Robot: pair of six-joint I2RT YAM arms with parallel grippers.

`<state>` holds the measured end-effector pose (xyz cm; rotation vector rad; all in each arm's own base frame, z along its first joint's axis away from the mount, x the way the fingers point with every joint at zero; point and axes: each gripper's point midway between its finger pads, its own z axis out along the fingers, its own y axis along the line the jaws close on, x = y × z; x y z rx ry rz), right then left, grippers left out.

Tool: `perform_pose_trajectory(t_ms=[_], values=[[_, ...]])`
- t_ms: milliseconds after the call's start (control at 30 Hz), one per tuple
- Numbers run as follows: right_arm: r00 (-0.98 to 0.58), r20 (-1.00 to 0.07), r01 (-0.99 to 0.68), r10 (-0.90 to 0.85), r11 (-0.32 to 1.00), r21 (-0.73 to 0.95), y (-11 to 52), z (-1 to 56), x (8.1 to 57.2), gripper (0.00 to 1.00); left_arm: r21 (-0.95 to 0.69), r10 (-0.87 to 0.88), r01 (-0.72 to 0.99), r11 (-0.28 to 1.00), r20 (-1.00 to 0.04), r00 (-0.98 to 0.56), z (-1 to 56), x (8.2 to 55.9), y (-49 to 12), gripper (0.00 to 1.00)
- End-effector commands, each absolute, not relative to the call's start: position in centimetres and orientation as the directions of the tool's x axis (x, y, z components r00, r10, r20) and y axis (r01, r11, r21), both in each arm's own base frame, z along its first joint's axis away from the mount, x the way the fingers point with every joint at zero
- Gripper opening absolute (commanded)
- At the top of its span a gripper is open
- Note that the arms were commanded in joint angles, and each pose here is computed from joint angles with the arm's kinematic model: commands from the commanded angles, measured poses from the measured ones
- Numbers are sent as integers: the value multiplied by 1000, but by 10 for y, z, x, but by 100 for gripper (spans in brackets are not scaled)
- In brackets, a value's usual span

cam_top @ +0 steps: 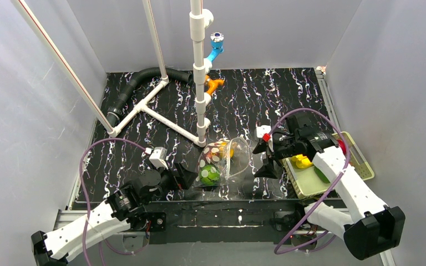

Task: Open the zip-top bag and remove the fake food
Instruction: Pick up the fake fruit from the zipper food storage bag.

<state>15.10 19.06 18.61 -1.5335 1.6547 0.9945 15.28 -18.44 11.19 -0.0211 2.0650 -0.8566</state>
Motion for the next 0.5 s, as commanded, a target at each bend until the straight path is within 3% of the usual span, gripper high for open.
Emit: perform_pose_trajectory(t_ms=[0, 200, 400, 467], values=[[-8, -860, -999, -510, -35, 30, 197, 195, 155, 100, -601, -363, 275, 751, -723, -588, 131, 159, -185, 98], [11, -845, -998, -534, -52, 20, 204, 197, 158, 100, -632, -412, 240, 737, -702, -581, 141, 162, -185, 98], [-66, -858, -997, -509, -3, 78, 223, 196, 163, 100, -637, -411, 248, 730, -699, -586, 144, 167, -195, 98], [-110, -862, -993, -494, 20, 115, 230, 198, 167, 93, -637, -411, 253, 728, -702, -581, 146, 170, -199, 98]])
